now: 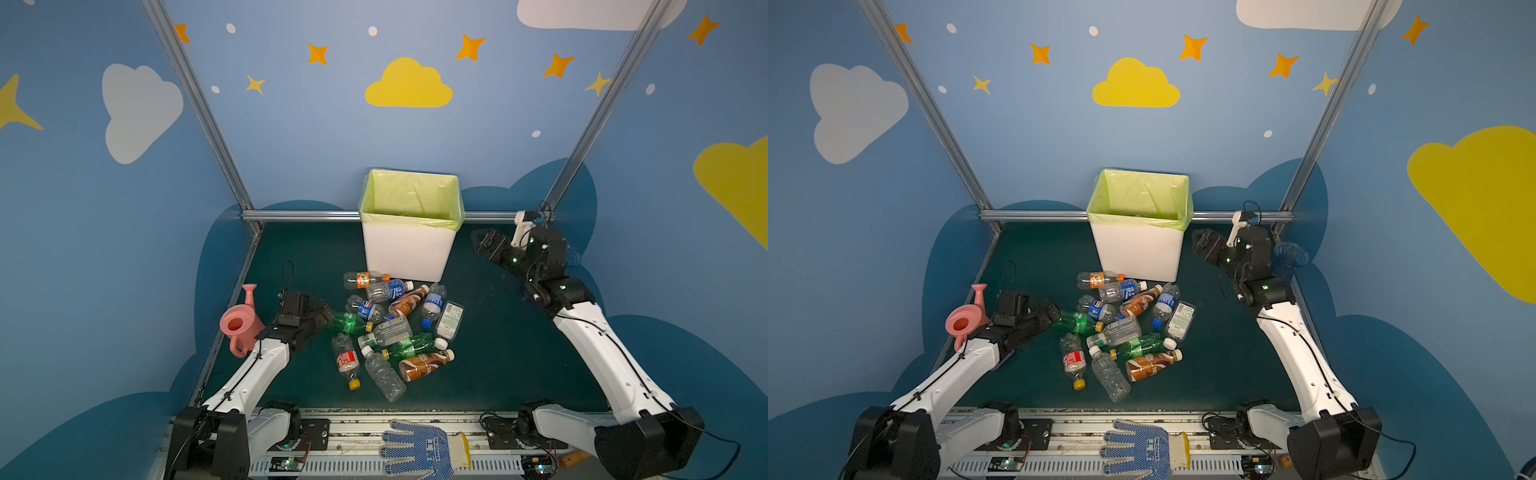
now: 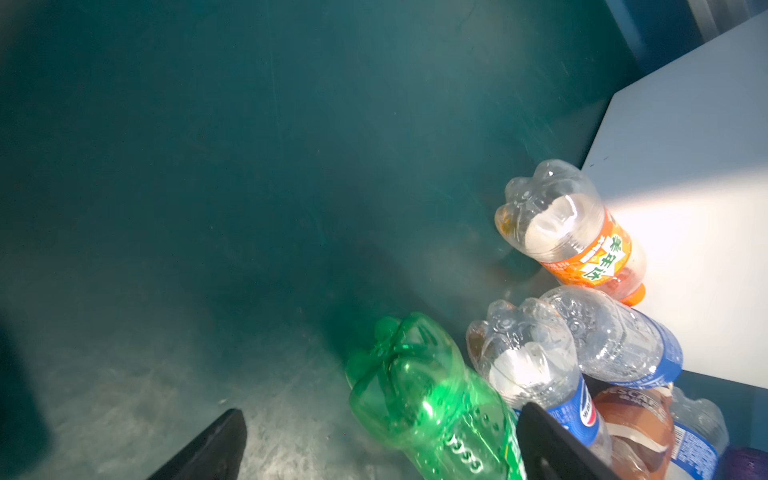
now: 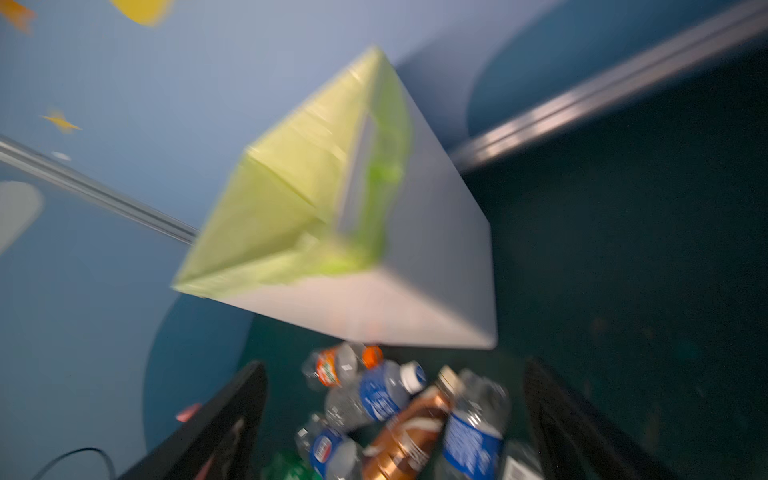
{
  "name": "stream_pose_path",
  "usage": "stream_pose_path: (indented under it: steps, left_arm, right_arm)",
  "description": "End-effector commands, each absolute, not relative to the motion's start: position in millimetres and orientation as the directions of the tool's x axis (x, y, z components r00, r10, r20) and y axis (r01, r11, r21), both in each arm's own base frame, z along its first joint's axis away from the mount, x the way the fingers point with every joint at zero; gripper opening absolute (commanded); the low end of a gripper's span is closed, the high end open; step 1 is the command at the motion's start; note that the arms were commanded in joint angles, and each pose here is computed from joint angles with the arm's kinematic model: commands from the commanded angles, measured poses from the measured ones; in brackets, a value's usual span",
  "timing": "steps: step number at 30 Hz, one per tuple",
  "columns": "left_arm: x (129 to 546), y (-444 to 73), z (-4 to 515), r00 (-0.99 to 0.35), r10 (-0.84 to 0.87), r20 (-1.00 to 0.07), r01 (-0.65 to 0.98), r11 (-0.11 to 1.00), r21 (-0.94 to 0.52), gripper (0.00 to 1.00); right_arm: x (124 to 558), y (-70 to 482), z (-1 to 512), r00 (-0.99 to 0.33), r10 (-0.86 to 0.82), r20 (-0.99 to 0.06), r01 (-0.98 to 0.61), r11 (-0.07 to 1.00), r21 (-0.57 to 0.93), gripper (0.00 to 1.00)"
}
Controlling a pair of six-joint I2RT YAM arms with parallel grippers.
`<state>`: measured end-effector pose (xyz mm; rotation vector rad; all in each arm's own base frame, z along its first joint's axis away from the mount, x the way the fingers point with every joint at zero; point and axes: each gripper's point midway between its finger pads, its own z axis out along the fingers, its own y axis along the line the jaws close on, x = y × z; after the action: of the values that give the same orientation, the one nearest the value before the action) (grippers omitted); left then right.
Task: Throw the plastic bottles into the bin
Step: 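Lower the right arm back beside the pile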
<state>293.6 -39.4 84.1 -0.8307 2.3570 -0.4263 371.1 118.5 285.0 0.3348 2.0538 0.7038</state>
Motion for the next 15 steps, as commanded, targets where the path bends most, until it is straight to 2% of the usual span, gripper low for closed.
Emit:
stream_pose_path:
  steps: [1,7,15]
  left_arm:
    - [285.4,-52.0,89.8,-0.627,-0.689,-0.364,-0.470,0.707,-0.528,1.00]
    - [277.9,-64.9,86.9,-0.576,-0.764,-0.290,-0.504,0.611,-0.611,1.00]
    - [283.2,-77.1,78.1,-0.570,-0.786,-0.240,-0.518,0.570,-0.638,0.98]
  right_arm:
    - [340.9,91.0,242.8,-0.542,0.587,-0.601,0.115,0.760,0.640,0.94]
    - [298.4,58.6,181.5,-0.516,0.683,-0.518,0.277,0.705,0.653,0.94]
    - [284.9,54.1,159.3,-0.510,0.714,-0.481,0.314,0.674,0.668,0.94]
